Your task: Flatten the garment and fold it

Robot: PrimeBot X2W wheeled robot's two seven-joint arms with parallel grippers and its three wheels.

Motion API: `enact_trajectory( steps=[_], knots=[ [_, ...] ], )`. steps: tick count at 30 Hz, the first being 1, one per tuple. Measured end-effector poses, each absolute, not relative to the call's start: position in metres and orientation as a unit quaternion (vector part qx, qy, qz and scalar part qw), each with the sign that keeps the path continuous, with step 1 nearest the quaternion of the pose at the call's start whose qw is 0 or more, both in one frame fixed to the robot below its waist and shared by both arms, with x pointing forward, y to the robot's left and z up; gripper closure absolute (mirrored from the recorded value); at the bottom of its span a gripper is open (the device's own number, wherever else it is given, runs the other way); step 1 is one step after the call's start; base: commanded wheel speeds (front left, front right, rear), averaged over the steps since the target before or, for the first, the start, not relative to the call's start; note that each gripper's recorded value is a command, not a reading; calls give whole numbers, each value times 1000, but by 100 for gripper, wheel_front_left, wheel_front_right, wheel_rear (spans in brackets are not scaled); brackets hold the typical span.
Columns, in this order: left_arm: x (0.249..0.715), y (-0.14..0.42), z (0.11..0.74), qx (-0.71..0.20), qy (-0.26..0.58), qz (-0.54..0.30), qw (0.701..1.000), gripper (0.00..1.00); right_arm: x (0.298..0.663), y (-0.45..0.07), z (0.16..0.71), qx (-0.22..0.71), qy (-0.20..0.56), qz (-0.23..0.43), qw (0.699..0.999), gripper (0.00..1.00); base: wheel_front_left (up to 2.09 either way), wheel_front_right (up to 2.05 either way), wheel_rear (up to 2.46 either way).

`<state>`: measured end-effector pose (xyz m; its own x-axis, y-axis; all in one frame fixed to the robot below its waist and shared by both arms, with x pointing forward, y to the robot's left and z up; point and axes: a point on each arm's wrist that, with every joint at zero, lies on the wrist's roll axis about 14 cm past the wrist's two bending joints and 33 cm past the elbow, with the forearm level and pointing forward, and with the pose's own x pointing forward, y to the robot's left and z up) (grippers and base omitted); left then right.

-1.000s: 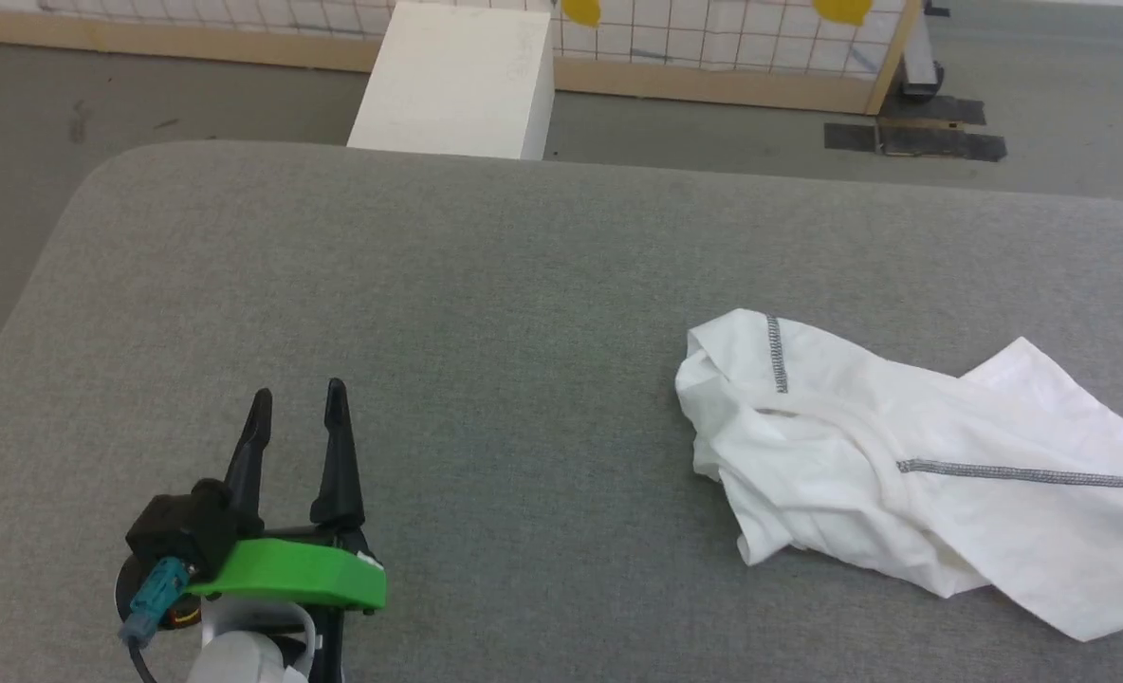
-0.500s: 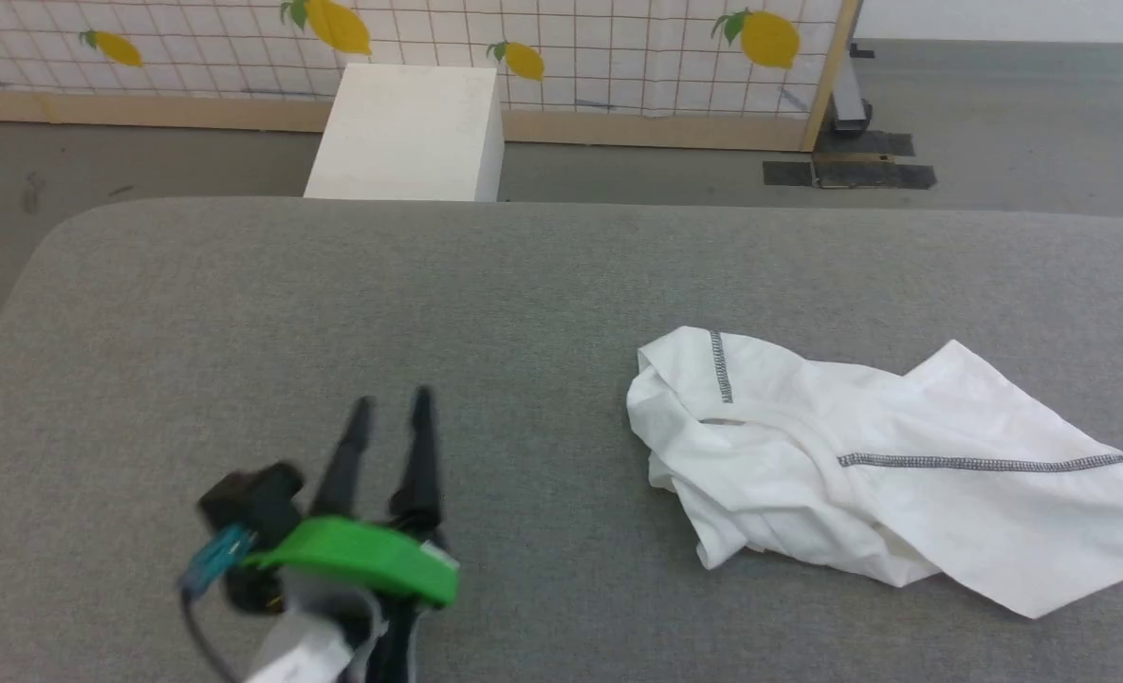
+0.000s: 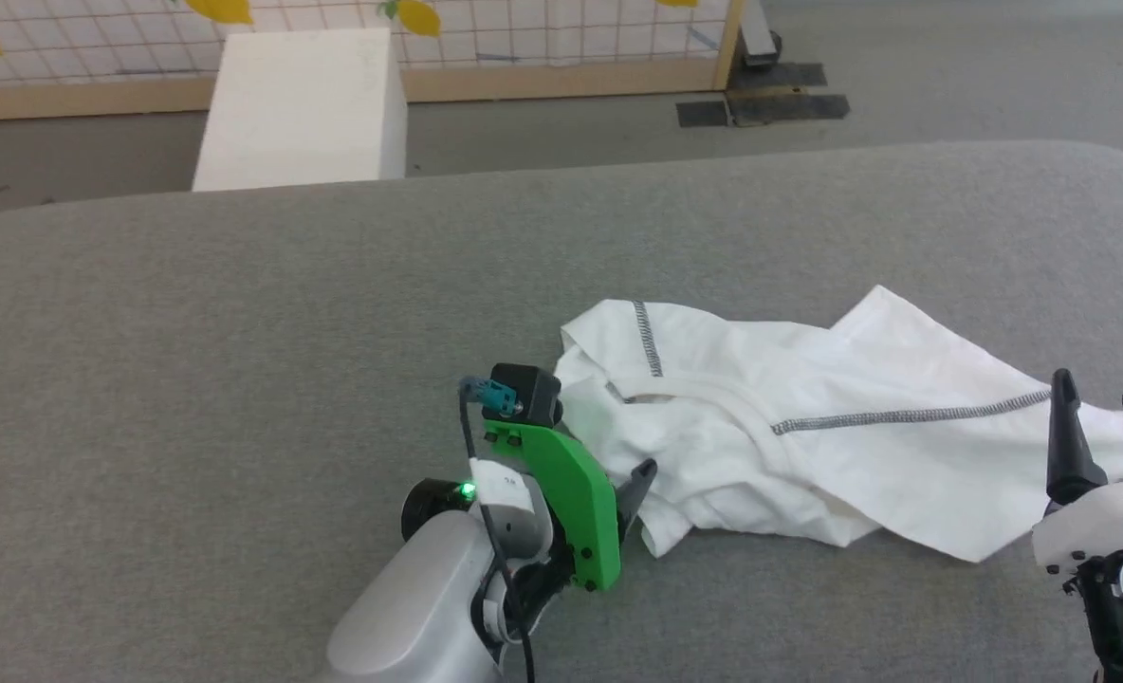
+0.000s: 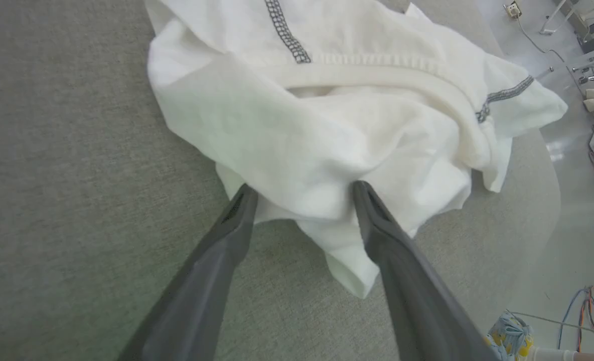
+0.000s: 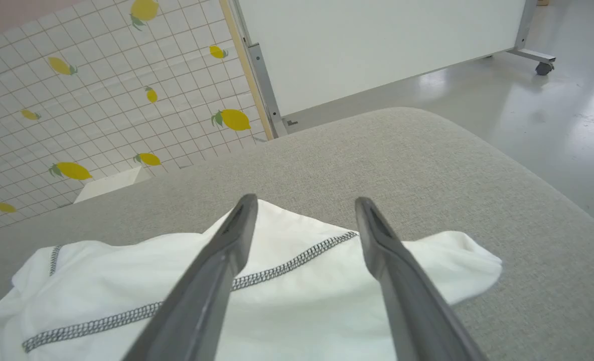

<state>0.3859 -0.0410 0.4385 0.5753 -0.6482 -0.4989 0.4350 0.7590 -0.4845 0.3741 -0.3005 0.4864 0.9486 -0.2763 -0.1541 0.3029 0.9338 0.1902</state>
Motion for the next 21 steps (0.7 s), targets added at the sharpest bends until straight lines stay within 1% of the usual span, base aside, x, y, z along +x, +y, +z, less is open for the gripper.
enact_trajectory(
  steps=[2,3,4,6,8,11,14,17,19,21],
  knots=[
    [383,-46,426,-143,361,-315,866,0,370,-305,481,105,68,-155,980,0,0,0,0],
    [381,-49,421,-145,369,-321,860,55,368,-307,479,104,70,-160,979,0,0,0,0],
    [382,-51,421,-154,367,-325,858,100,367,-310,477,103,72,-164,978,0,0,0,0],
    [386,-55,422,-173,357,-325,858,100,363,-315,473,102,75,-174,977,0,0,0,0],
    [393,-54,425,-185,341,-319,865,100,361,-319,470,102,77,-181,975,0,0,0,0],
    [417,-33,438,-199,294,-283,891,100,364,-315,466,103,81,-175,976,0,0,0,0],
    [457,10,471,-187,205,-226,934,100,370,-305,463,105,84,-162,978,0,0,0,0],
    [486,63,515,-154,109,-166,968,100,377,-294,462,108,82,-145,980,0,0,0,0],
    [494,95,546,-128,51,-134,981,100,383,-284,462,111,82,-131,982,0,0,0,0],
    [494,123,578,-109,-8,-108,988,100,389,-274,463,113,79,-116,984,0,0,0,0]
  ],
)
